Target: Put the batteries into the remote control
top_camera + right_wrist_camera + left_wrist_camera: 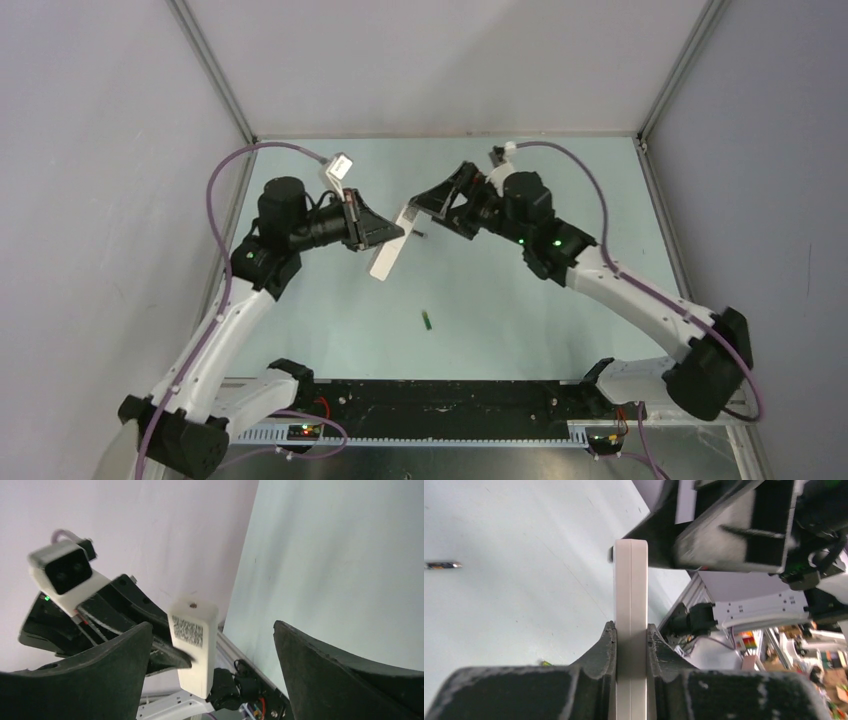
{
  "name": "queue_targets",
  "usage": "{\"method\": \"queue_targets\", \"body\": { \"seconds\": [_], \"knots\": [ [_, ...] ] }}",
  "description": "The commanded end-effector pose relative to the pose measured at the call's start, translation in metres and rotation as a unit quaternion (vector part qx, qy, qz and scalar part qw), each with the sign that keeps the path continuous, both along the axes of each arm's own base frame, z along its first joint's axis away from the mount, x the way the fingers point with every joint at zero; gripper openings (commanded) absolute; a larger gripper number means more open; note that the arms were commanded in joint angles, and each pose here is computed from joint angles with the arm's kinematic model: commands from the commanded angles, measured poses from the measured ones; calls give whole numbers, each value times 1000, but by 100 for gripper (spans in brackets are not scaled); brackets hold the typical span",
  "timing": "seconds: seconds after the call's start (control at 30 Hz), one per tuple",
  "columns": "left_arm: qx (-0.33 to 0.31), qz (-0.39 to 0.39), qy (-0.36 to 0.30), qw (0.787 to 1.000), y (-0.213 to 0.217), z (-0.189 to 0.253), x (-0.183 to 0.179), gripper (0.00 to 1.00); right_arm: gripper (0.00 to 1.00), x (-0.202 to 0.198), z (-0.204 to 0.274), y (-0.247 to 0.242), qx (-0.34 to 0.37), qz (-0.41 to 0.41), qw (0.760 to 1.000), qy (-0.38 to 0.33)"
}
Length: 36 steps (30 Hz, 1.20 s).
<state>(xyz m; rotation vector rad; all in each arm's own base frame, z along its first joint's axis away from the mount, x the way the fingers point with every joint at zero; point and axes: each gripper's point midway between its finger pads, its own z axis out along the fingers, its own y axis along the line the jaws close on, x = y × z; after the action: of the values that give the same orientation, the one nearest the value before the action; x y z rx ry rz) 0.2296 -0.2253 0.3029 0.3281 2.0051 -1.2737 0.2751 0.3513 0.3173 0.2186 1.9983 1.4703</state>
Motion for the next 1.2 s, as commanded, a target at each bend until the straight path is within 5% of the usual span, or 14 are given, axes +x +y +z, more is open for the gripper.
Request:
{"method": "queue_targets", "body": {
  "seconds": [0.0,0.33,0.97,1.1,1.17],
  "knots": [
    [-30,84,-29,996,13,34,9,0,95,1,45,-43,-40,-61,994,-84],
    [-101,182,16,978,27,71,22,0,91,-58,71,-17,-118,-36,970,-211],
    [-74,171,-44,982,25,76,13,0,80,-77,45,64,-189,-30,962,-194],
    [-68,168,-53,982,25,76,11,0,63,-77,38,71,-197,-26,963,-183],
    [-67,169,-56,982,25,76,11,0,45,-78,34,73,-201,-24,963,-177]
  ]
}}
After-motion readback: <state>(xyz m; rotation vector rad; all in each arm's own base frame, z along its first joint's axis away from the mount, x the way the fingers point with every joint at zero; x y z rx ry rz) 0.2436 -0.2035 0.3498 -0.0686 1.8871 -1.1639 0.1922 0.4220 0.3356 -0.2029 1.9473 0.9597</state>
